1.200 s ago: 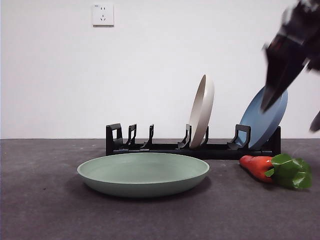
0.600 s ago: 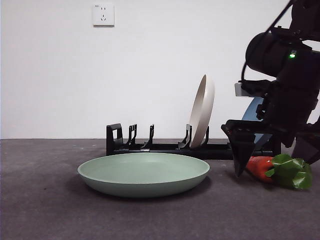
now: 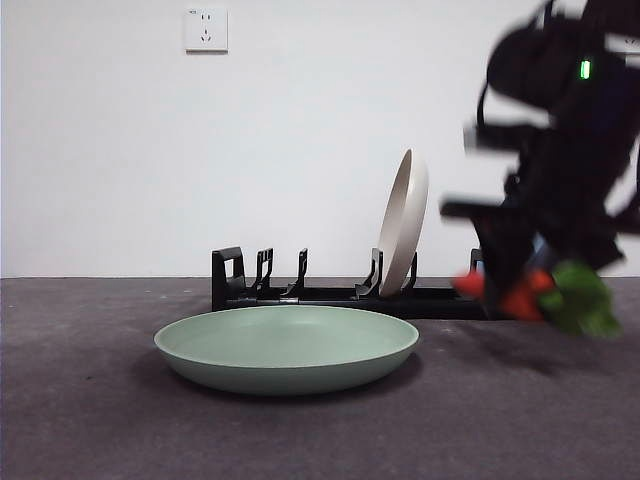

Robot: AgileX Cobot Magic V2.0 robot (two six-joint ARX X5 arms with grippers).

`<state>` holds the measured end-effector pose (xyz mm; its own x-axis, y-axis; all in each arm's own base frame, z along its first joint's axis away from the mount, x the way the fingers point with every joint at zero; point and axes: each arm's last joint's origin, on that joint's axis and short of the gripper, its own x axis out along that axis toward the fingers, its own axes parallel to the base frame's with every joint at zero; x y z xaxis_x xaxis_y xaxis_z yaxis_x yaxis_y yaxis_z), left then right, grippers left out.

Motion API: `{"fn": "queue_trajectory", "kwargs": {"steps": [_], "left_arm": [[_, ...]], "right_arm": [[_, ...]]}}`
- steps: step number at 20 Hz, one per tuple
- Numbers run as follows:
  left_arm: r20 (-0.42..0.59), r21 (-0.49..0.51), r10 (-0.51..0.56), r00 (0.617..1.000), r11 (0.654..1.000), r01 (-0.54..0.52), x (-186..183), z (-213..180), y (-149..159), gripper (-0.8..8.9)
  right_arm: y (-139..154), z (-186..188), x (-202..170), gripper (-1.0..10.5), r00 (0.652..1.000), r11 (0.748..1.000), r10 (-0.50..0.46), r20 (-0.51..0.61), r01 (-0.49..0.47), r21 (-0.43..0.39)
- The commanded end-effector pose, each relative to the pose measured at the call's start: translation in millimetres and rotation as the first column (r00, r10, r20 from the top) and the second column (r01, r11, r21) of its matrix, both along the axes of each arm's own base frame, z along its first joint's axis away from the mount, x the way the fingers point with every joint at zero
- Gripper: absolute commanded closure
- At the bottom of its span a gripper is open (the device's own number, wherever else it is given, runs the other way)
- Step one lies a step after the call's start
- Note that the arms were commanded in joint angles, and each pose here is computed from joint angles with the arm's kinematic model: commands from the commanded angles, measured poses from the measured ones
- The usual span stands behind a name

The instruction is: Take the green plate from the plate rack,put the plate on the table,take the carrot from the table,put the carrot in the plate

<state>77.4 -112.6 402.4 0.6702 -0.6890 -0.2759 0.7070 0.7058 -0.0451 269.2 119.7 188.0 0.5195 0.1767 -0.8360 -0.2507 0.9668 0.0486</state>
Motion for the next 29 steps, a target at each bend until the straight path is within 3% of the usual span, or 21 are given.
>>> {"fn": "queue_trajectory", "kwargs": {"steps": [1, 5, 9, 13, 23, 24, 27, 29], "left_arm": [[-0.002, -0.006, 0.001, 1.0, 1.0, -0.001, -0.7, -0.3, 0.3, 4.95], [-0.007, 0.001, 0.0, 1.0, 1.0, 0.0, -0.7, -1.1, 0.4, 4.95], [-0.017, 0.018, 0.001, 1.0, 1.0, 0.0, -1.0, -2.9, 0.9, 4.95], [-0.033, 0.043, 0.002, 0.999, 0.999, 0.0, -1.5, -5.6, 1.7, 4.99], [-0.037, 0.047, 0.001, 0.999, 0.999, 0.0, -1.6, -6.1, 1.8, 4.99], [-0.038, 0.049, 0.002, 0.999, 0.999, 0.0, -1.6, -6.3, 1.9, 4.99], [-0.045, 0.06, 0.002, 0.999, 0.998, 0.001, -1.9, -7.5, 2.2, 4.99], [-0.048, 0.065, 0.003, 0.999, 0.998, 0.001, -2.0, -8.1, 2.4, 4.99]], "right_arm": [[14.7, 26.7, -14.8, 9.6, 0.994, 0.997, 0.047, 0.1, -0.054, 0.062], [59.8, 30.7, -31.3, 9.6, 0.971, 0.973, 0.157, 0.182, -0.184, 0.139], [92.6, -2.8, -30.9, 9.6, 0.959, 0.958, 0.24, 0.152, -0.259, 0.123], [103.7, -33.3, -26.2, 9.6, 0.961, 0.959, 0.257, 0.097, -0.266, 0.098], [118.6, -50.5, -30.4, 9.5, 0.95, 0.944, 0.301, 0.08, -0.309, 0.12], [120.1, -50.4, -31.7, 9.0, 0.948, 0.942, 0.306, 0.081, -0.314, 0.119], [121.7, -49.7, -32.3, 5.1, 0.947, 0.94, 0.309, 0.089, -0.319, 0.123], [121.9, -49.6, -32.5, 4.1, 0.947, 0.94, 0.31, 0.09, -0.319, 0.123]]}}
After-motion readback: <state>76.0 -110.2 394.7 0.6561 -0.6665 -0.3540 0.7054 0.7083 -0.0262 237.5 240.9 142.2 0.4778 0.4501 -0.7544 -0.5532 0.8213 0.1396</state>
